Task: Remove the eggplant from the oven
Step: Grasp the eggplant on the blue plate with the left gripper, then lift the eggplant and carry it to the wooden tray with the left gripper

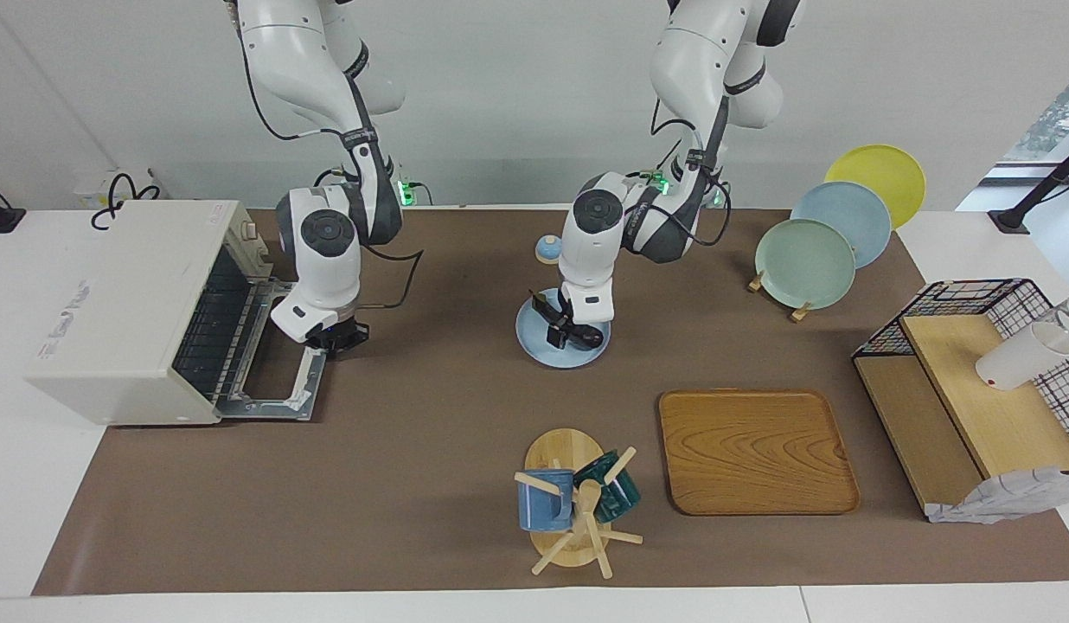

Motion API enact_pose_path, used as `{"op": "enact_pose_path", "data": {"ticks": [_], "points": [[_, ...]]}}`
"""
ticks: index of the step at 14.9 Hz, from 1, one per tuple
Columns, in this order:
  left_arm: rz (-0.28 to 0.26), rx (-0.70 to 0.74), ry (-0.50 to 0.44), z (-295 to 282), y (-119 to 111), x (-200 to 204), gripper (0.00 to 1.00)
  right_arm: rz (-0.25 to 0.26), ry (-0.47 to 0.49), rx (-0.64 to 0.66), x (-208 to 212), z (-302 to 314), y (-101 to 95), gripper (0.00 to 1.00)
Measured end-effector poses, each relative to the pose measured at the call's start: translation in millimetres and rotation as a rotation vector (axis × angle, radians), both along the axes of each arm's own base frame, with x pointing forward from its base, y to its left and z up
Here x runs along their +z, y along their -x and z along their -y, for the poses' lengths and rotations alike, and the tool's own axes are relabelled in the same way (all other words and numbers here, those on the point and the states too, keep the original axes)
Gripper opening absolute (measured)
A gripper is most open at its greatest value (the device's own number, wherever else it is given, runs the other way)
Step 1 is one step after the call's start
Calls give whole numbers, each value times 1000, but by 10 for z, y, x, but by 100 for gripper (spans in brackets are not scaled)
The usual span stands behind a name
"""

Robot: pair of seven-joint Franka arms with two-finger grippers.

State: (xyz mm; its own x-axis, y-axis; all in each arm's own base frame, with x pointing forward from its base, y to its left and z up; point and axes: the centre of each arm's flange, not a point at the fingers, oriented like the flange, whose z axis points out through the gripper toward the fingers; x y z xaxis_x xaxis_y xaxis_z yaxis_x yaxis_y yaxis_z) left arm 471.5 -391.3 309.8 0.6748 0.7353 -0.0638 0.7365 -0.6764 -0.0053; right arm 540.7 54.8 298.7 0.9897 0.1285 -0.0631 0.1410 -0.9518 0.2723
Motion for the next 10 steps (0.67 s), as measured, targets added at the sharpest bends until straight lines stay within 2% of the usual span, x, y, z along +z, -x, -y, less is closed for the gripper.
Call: {"op": "enact_pose_path", "data": {"ticks": [1, 3, 5, 7, 10], "points": [[3, -1, -1, -3, -4, 6, 37, -13, 8, 9, 43, -12, -17, 1], [23, -19, -15, -13, -27, 31, 37, -48, 30, 25, 239, -33, -74, 1], [70, -53, -35, -37, -101, 144, 37, -55, 42, 38, 549, 23, -111, 1], [109, -91, -35, -176, -314, 426, 37, -49, 43, 46, 849, 170, -118, 1], [142, -224, -38, -755, -858, 928, 37, -38, 42, 60, 1216, 453, -80, 1]]}}
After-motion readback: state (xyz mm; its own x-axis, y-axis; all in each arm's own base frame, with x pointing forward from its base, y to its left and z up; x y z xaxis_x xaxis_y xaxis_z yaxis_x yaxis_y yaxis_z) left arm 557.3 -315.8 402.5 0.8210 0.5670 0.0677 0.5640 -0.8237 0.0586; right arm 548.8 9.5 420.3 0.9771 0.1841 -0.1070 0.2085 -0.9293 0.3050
